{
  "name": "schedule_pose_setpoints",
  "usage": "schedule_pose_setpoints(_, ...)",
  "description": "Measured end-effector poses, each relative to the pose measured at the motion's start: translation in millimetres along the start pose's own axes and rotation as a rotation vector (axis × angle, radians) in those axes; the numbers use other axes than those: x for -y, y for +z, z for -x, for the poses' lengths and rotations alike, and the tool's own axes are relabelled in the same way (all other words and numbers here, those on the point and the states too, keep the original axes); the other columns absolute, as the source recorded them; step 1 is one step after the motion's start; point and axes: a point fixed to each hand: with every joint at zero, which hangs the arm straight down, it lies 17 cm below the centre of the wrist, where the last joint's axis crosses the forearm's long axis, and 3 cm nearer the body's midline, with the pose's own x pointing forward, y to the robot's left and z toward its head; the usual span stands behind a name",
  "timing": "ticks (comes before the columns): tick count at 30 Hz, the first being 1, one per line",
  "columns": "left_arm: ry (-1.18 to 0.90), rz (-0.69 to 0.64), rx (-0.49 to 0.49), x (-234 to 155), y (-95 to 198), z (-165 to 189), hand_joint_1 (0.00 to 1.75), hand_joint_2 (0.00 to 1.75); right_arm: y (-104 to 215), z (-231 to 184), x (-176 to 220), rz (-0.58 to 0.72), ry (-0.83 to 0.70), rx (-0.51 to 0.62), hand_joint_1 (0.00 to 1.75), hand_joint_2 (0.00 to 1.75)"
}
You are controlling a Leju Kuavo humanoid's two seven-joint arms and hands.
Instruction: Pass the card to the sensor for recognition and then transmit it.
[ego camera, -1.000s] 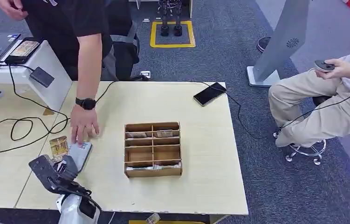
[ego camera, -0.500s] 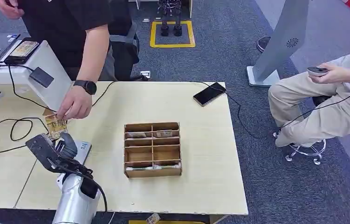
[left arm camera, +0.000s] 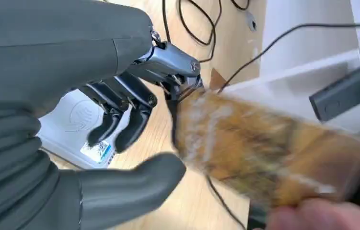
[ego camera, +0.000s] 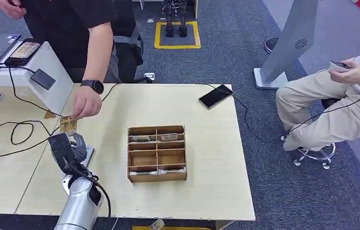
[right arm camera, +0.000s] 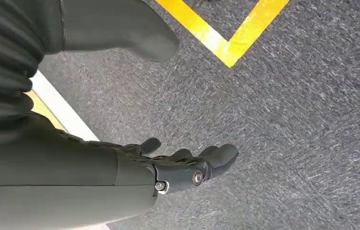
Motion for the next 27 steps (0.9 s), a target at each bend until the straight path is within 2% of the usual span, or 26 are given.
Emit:
schedule_pose_setpoints(3, -0.016, 0.006, -0.003, 0.5, 1.5, 3.8, 0.00, 1.75, 0.0, -0.1, -0.1, 0.000, 0.001, 0.001, 0.00, 1.75)
schedule_pose_setpoints(4, -0.020, 0.007, -0.003, 0.7, 1.8, 4.4, 0.00, 0.00, 0.0, -0.2, 0.0, 0.000, 0.001, 0.001, 0.00, 1.75)
schedule_pose_setpoints(6, -0.017, 0.005, 0.001, 0.6, 2.1, 3.8, 0.00, 0.00, 0.0, -0.4, 0.0, 0.000, 0.001, 0.002, 0.00, 1.75)
schedule_pose_setpoints(7, -0.015, 0.004, 0.002, 0.4, 2.1, 3.7, 0.00, 1.75, 0.0, -0.4, 0.0, 0.000, 0.001, 0.002, 0.00, 1.75)
schedule_pose_setpoints(14, 0.065, 0.051, 0.106, 1.7, 16.0, -26.5, 0.00, 1.75, -0.1, -1.7, 1.0, 0.004, -0.010, 0.012, 0.00, 1.75)
schedule_pose_setpoints(22, 0.110, 0.057, 0.165, -2.3, 25.5, -51.4, 0.00, 1.75, 0.0, -1.3, 1.0, 0.004, -0.011, 0.011, 0.00, 1.75)
schedule_pose_setpoints(24, 0.131, 0.092, 0.199, 2.6, 31.9, -60.9, 0.00, 1.75, -0.2, -0.8, 1.5, 0.006, -0.017, 0.009, 0.00, 1.75)
schedule_pose_setpoints(27, 0.203, 0.204, 0.281, 15.9, 56.9, -89.8, 0.00, 1.75, -0.2, 0.6, 2.7, 0.009, -0.024, 0.009, 0.00, 1.75)
